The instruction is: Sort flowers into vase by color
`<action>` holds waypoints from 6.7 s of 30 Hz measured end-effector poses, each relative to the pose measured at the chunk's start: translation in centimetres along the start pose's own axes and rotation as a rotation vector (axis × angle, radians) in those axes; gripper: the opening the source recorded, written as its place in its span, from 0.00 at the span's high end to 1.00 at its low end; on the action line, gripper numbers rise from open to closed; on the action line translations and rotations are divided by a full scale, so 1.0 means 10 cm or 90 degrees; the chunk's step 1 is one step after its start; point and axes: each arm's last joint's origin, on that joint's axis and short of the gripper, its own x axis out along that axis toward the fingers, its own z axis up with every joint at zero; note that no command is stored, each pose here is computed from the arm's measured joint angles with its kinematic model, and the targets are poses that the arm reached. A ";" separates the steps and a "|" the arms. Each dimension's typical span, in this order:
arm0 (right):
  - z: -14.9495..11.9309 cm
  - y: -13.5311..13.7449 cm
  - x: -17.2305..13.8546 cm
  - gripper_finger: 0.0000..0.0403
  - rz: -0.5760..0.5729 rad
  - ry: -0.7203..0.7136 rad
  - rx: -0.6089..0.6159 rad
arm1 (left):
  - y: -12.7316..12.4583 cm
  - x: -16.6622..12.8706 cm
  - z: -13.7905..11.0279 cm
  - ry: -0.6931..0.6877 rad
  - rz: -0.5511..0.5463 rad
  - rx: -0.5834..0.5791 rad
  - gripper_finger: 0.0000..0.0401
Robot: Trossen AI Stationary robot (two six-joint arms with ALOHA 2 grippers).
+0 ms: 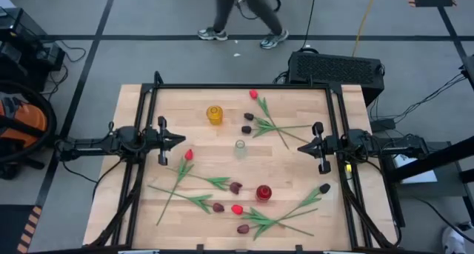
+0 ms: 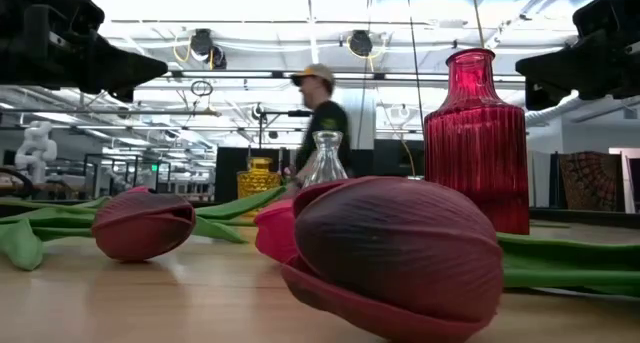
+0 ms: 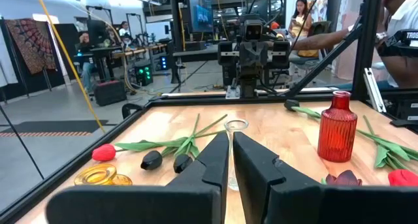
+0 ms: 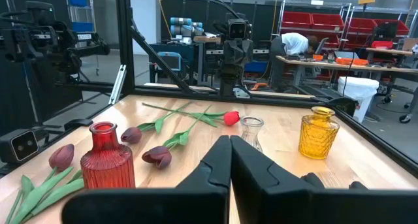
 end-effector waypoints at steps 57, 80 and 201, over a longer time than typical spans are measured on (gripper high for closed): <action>0.00 0.00 0.00 1.00 0.000 0.000 0.000 | 0.00 0.00 0.00 0.000 0.000 0.000 0.92; 0.00 0.00 0.00 1.00 0.000 0.000 0.000 | 0.00 0.00 0.00 0.000 0.000 0.000 0.92; 0.92 -0.32 0.94 1.00 -0.355 0.344 0.099 | 0.16 0.68 2.22 0.247 0.027 -0.092 0.92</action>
